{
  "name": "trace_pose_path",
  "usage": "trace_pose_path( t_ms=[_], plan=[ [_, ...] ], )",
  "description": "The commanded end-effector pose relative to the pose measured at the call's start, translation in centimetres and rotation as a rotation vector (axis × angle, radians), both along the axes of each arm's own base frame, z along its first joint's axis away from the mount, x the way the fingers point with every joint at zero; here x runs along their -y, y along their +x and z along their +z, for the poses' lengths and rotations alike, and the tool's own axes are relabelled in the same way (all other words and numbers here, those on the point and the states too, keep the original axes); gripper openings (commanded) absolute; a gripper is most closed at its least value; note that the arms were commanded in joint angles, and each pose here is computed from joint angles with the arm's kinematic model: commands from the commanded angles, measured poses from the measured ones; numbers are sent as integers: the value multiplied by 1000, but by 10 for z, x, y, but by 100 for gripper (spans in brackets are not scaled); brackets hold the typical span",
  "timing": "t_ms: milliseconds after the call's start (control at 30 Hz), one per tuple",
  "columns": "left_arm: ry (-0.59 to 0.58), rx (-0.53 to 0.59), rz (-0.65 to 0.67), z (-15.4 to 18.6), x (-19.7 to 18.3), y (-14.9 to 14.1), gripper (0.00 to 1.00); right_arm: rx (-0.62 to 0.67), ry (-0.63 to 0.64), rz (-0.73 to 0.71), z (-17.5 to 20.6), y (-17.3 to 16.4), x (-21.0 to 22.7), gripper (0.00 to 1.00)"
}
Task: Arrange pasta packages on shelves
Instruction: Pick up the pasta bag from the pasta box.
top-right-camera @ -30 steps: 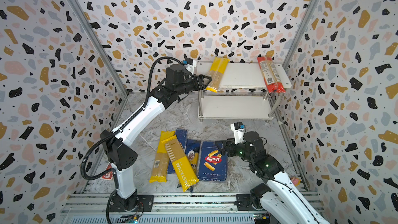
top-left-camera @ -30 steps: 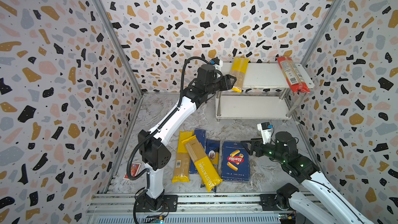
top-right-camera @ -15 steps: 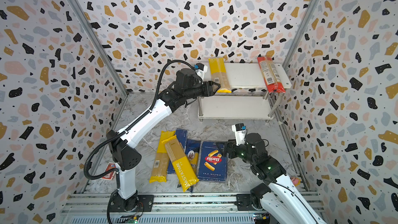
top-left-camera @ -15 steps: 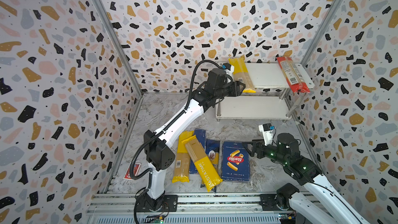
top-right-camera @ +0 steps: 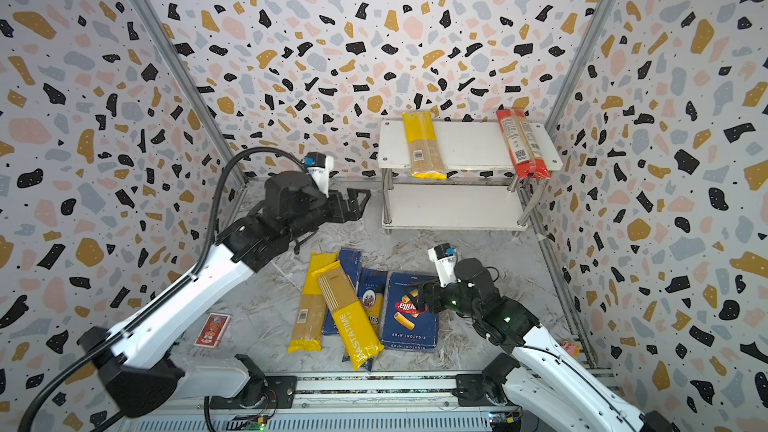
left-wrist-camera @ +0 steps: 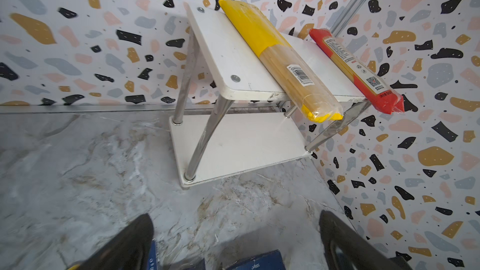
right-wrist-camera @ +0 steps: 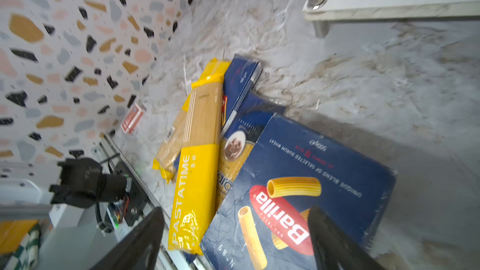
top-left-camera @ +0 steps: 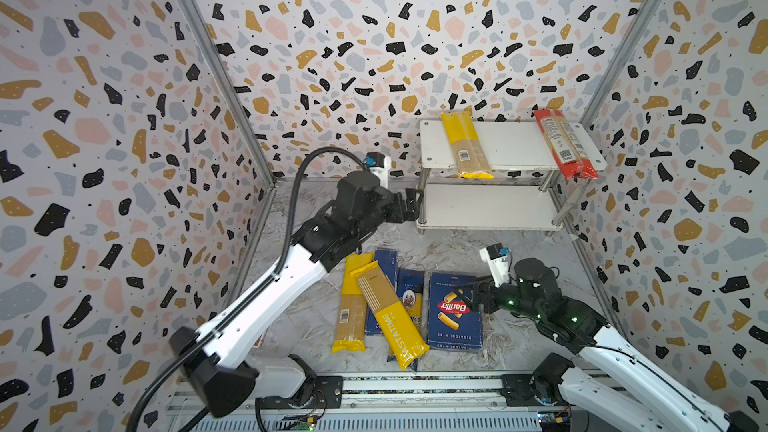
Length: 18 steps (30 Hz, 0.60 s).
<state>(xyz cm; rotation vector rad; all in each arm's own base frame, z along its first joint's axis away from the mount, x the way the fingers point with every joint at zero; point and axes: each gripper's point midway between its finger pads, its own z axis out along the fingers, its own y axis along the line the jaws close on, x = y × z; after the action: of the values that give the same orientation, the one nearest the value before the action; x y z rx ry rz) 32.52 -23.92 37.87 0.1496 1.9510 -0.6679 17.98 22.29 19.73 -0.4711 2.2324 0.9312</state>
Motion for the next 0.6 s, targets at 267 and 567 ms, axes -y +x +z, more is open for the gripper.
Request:
trace_pose_path(
  t_ms=[267,567],
  plan=[
    [-14,-36,293,-45,-107,-61,99,45,-239,247,-20,-47,-110,89],
    [-36,-70,348,-61,-144,-98,99,-55,-363,261,-67,-59,-135,91]
  ],
)
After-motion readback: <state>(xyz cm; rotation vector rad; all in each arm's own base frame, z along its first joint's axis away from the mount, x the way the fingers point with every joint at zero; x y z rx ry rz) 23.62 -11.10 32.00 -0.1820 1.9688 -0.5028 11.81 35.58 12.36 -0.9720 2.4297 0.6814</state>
